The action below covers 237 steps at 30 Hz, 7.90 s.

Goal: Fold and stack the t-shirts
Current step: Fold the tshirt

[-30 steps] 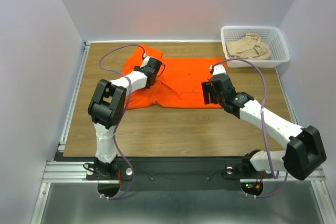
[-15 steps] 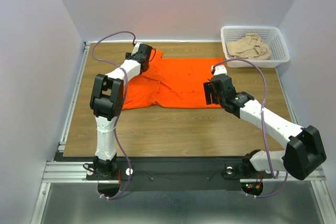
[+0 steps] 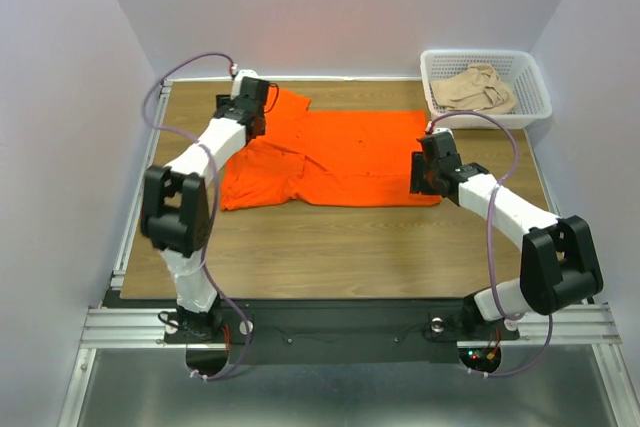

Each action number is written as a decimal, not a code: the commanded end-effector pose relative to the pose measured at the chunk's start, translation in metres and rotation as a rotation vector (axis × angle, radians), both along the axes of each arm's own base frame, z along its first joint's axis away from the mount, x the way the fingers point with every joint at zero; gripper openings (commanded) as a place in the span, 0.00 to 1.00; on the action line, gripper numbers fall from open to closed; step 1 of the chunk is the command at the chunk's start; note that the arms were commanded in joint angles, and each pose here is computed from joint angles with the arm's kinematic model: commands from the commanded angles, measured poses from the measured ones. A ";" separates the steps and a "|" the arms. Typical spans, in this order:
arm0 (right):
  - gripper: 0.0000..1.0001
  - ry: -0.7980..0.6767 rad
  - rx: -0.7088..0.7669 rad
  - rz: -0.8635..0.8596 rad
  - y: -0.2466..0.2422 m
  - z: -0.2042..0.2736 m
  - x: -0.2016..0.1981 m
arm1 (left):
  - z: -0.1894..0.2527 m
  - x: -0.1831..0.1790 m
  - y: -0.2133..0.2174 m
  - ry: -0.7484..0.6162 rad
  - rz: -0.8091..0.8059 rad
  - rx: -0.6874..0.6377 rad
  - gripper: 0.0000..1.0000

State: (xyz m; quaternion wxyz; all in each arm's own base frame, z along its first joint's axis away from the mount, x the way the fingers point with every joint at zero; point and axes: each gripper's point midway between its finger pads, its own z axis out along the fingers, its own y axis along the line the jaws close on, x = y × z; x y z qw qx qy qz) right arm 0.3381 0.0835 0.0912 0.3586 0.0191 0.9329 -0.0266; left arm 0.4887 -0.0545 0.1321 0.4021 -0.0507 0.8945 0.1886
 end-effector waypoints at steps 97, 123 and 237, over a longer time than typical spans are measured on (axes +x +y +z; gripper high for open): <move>0.61 0.573 0.438 -0.183 -0.008 -0.065 -0.119 | -0.083 -0.243 0.049 0.224 0.376 -0.583 0.44; 0.48 0.339 0.427 -0.111 -0.004 -0.039 0.026 | -0.078 -0.088 0.032 0.189 0.177 -0.519 0.38; 0.23 0.223 0.088 0.082 -0.070 -0.085 0.155 | -0.127 0.025 -0.010 0.308 -0.414 -0.436 0.00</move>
